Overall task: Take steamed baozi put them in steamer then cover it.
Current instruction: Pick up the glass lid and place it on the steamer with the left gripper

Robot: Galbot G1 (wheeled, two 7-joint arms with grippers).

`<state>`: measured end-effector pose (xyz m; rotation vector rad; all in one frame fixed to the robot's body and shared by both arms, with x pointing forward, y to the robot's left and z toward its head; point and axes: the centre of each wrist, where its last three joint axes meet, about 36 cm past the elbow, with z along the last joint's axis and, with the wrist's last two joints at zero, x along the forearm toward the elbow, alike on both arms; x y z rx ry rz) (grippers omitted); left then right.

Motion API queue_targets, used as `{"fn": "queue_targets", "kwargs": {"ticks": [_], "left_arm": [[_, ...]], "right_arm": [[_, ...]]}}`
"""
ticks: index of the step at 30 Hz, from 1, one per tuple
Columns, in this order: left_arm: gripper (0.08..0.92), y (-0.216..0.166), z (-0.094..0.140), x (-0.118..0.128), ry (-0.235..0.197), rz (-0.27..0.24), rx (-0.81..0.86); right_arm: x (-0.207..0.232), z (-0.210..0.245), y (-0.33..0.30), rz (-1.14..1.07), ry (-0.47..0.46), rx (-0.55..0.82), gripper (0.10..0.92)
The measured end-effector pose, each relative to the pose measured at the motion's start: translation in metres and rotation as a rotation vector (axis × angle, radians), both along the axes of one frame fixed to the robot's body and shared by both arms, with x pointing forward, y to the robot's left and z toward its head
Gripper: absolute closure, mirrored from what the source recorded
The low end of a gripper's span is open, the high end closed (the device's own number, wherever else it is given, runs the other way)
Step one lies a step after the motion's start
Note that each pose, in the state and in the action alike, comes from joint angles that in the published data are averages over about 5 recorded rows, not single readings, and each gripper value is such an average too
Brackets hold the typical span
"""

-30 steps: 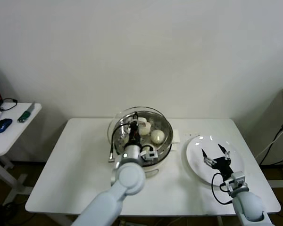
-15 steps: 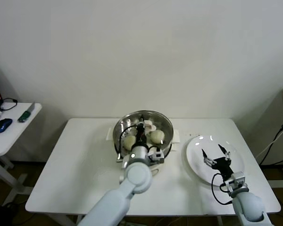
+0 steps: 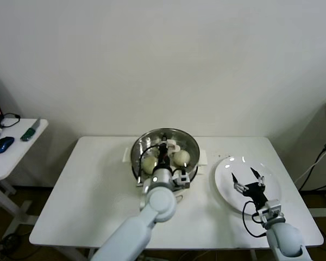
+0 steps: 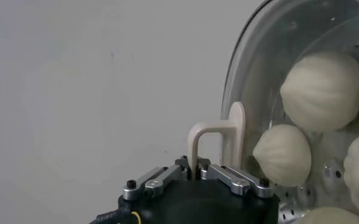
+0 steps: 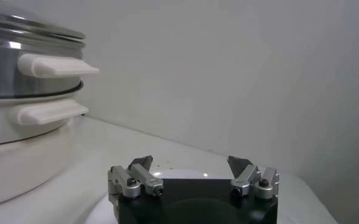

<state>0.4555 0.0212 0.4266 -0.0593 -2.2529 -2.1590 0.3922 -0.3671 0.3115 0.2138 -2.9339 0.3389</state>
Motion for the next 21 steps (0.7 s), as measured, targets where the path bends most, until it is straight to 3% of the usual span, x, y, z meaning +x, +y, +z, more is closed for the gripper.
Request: {"fn": "queue_targets", "kwargs": {"ticks": [21], "left_arm": [[0.85,0.0032,-0.0056,0.0055,0.006,-0.006,0.039]], "right_arm": [[-0.0026,-0.0013,0.0027,0.008,0.005,0.011,0.2]]}}
